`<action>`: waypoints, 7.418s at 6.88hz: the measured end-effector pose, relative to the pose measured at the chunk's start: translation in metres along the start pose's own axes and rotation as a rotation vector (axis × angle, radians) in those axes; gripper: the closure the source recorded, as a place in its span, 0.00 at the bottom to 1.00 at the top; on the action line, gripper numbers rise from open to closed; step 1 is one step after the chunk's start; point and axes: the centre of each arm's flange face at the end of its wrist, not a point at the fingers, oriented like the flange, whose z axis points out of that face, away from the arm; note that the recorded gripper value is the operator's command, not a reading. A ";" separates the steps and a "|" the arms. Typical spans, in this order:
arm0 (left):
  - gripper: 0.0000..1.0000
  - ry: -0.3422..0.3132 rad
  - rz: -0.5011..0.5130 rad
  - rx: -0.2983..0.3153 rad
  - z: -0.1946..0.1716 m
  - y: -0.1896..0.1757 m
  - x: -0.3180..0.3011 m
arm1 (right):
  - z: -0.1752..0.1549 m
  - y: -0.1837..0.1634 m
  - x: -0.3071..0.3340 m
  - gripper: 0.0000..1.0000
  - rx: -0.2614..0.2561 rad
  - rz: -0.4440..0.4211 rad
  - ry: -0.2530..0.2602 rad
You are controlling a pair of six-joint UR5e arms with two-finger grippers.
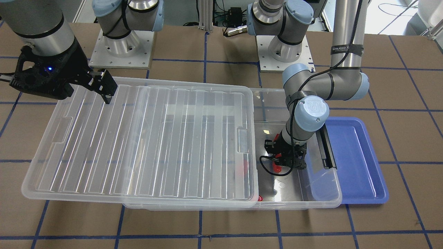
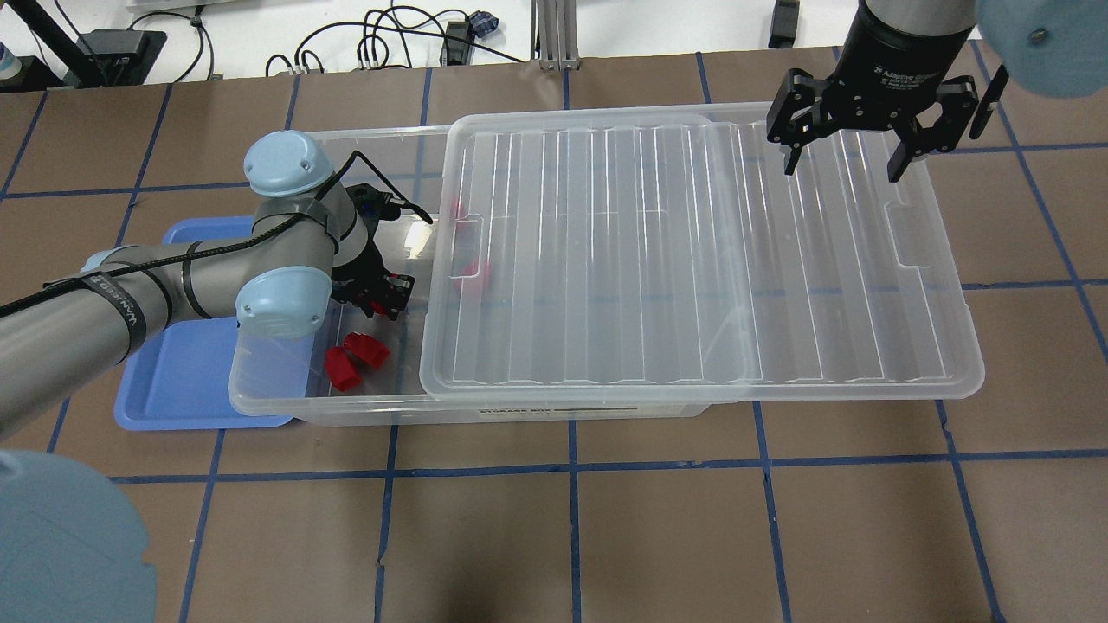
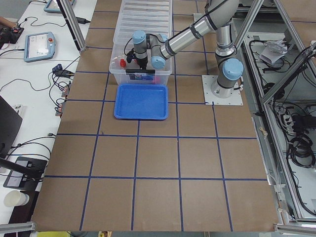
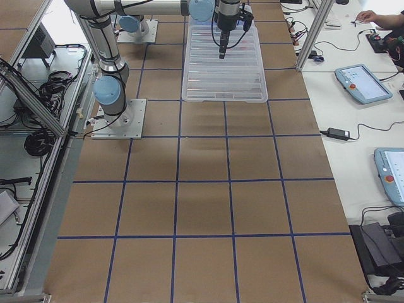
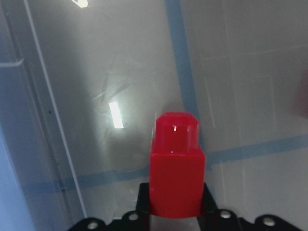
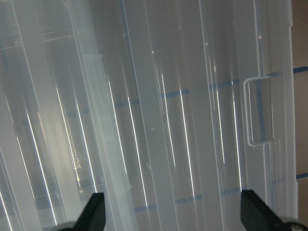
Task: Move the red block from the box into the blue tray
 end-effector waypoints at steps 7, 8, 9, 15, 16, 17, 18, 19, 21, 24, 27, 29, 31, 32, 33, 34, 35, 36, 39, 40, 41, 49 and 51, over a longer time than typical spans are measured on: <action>0.88 0.045 -0.051 -0.071 -0.197 -0.039 -0.040 | -0.001 0.000 -0.001 0.00 0.008 -0.003 0.001; 0.88 0.064 -0.065 -0.085 -0.213 -0.032 -0.088 | -0.002 -0.002 0.001 0.00 0.008 -0.005 0.003; 0.88 0.085 -0.041 -0.095 -0.213 -0.022 -0.141 | -0.001 -0.005 0.007 0.00 0.008 -0.001 0.011; 0.00 0.068 0.027 -0.017 -0.040 0.017 -0.272 | 0.029 -0.050 0.211 0.00 -0.079 -0.028 0.114; 0.00 0.065 0.024 -0.012 -0.033 0.020 -0.272 | 0.045 -0.051 0.242 0.00 -0.123 -0.035 0.136; 0.00 0.054 0.025 0.000 -0.039 0.018 -0.272 | 0.066 -0.049 0.257 0.00 -0.158 -0.031 0.147; 0.00 0.042 0.031 0.013 -0.057 0.014 -0.270 | 0.088 -0.045 0.259 0.00 -0.165 -0.032 0.150; 0.00 0.044 0.041 0.009 -0.085 0.009 -0.267 | 0.109 -0.040 0.252 0.00 -0.161 -0.036 0.137; 0.00 0.082 0.063 -0.047 -0.173 0.002 -0.229 | 0.132 -0.034 0.230 0.00 -0.134 -0.046 0.066; 0.00 0.042 -0.065 -0.057 -0.269 0.013 -0.081 | 0.138 -0.034 0.204 0.00 -0.118 -0.054 0.058; 0.00 0.015 -0.136 0.025 -0.318 0.050 0.024 | 0.142 -0.033 0.173 0.00 -0.118 -0.051 0.057; 0.00 0.011 -0.138 0.044 -0.321 0.054 0.031 | 0.139 -0.031 0.148 0.00 -0.110 -0.090 0.060; 0.00 -0.008 -0.135 0.045 -0.319 0.054 0.028 | 0.140 -0.026 0.107 0.00 -0.107 -0.138 0.066; 0.00 -0.016 -0.135 0.044 -0.319 0.055 0.026 | 0.140 -0.024 0.089 0.00 -0.103 -0.132 0.068; 0.00 -0.025 -0.136 0.043 -0.319 0.055 0.025 | 0.139 -0.021 0.069 0.00 -0.091 -0.128 0.069; 0.00 -0.035 -0.137 0.043 -0.320 0.055 0.023 | 0.137 -0.017 0.048 0.00 -0.074 -0.128 0.067; 0.00 -0.040 -0.138 0.045 -0.320 0.055 0.022 | 0.135 -0.013 0.033 0.00 -0.061 -0.129 0.066; 0.00 -0.041 -0.142 0.047 -0.321 0.055 0.022 | 0.134 -0.012 0.026 0.00 -0.055 -0.130 0.065; 0.00 -0.040 -0.143 0.045 -0.321 0.055 0.022 | 0.131 -0.010 0.012 0.00 -0.018 -0.151 0.066; 0.00 -0.041 -0.143 0.045 -0.321 0.055 0.021 | 0.130 -0.009 0.007 0.00 -0.007 -0.159 0.066; 0.00 -0.041 -0.144 0.045 -0.321 0.055 0.021 | 0.127 -0.008 0.005 0.00 0.003 -0.163 0.065; 0.00 -0.038 -0.147 0.045 -0.320 0.055 0.021 | -0.015 0.029 -0.009 0.00 0.016 -0.135 -0.086; 0.00 -0.038 -0.148 0.046 -0.321 0.055 0.021 | -0.017 0.029 -0.010 0.00 0.016 -0.135 -0.098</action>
